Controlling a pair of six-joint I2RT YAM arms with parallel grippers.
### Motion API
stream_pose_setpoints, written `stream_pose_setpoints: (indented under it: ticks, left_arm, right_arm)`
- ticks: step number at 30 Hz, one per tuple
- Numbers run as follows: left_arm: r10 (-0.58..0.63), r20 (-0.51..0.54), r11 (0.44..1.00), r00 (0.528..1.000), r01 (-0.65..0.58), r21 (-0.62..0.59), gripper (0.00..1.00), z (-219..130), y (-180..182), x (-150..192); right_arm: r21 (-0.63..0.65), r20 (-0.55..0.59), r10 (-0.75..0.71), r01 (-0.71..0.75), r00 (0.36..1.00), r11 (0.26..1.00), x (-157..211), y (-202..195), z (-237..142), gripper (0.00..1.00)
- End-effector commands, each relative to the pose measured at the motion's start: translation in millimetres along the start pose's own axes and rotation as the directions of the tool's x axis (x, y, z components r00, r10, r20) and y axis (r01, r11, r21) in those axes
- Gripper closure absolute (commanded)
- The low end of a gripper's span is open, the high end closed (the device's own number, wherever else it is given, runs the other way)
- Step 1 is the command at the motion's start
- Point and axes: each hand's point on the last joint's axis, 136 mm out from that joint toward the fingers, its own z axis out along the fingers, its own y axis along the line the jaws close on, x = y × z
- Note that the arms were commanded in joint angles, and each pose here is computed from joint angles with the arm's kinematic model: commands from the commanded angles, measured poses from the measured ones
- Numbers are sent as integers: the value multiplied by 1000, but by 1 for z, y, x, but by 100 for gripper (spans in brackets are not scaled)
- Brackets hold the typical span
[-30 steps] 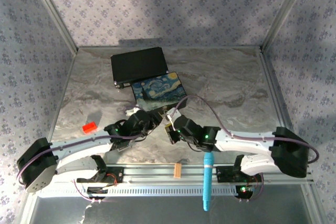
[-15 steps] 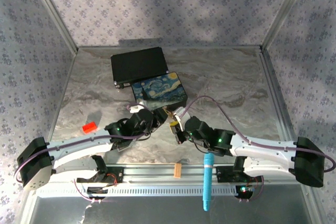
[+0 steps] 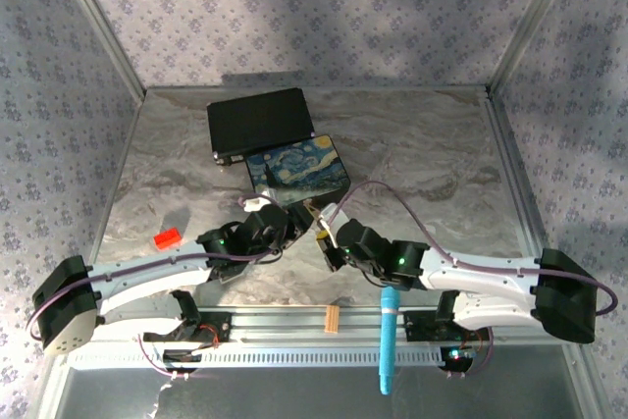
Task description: Unlock the padlock with the key
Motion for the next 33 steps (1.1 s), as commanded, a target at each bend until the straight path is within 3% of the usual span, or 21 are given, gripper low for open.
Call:
stream_pose_setpoints:
  ticks: [1,8,17,19,20,24,25,27,30,33]
  left_arm:
    - [-7,-36,1000,999,8,24,57,1,-15,8]
    - [10,-36,1000,999,-9,15,67,2,-16,11]
    - [12,-32,1000,999,-12,-14,98,1,-8,11]
    - [16,-31,1000,999,-16,-16,100,0,-8,10]
    - [18,-26,1000,999,-19,-19,100,0,-7,9]
    - [59,21,998,998,-59,1,100,-8,-7,-3]
    - [79,37,997,996,-79,25,100,-12,-11,-9]
    - [105,72,991,992,-111,74,100,-19,-16,-19]
    - [126,99,963,987,-145,227,100,-30,-33,-28]
    - [155,124,921,980,-188,342,100,-44,-49,-32]
  right_arm:
    - [26,23,-2,1,1000,1000,-16,0,1,98]
    - [20,13,-26,26,1000,999,-18,7,7,98]
    - [21,17,-39,39,999,999,-19,11,8,98]
    - [18,15,-32,32,999,999,-18,11,8,96]
    - [12,11,-21,21,1000,1000,-18,11,8,85]
    - [-80,34,123,-119,992,990,-18,7,-1,11]
    - [-136,32,151,-146,988,980,-16,7,-4,1]
    - [-283,38,299,-277,954,918,-24,5,-11,1]
    - [-470,54,515,-434,855,769,-47,-5,-24,1]
    - [-581,31,577,-455,816,675,-67,-1,-34,3]
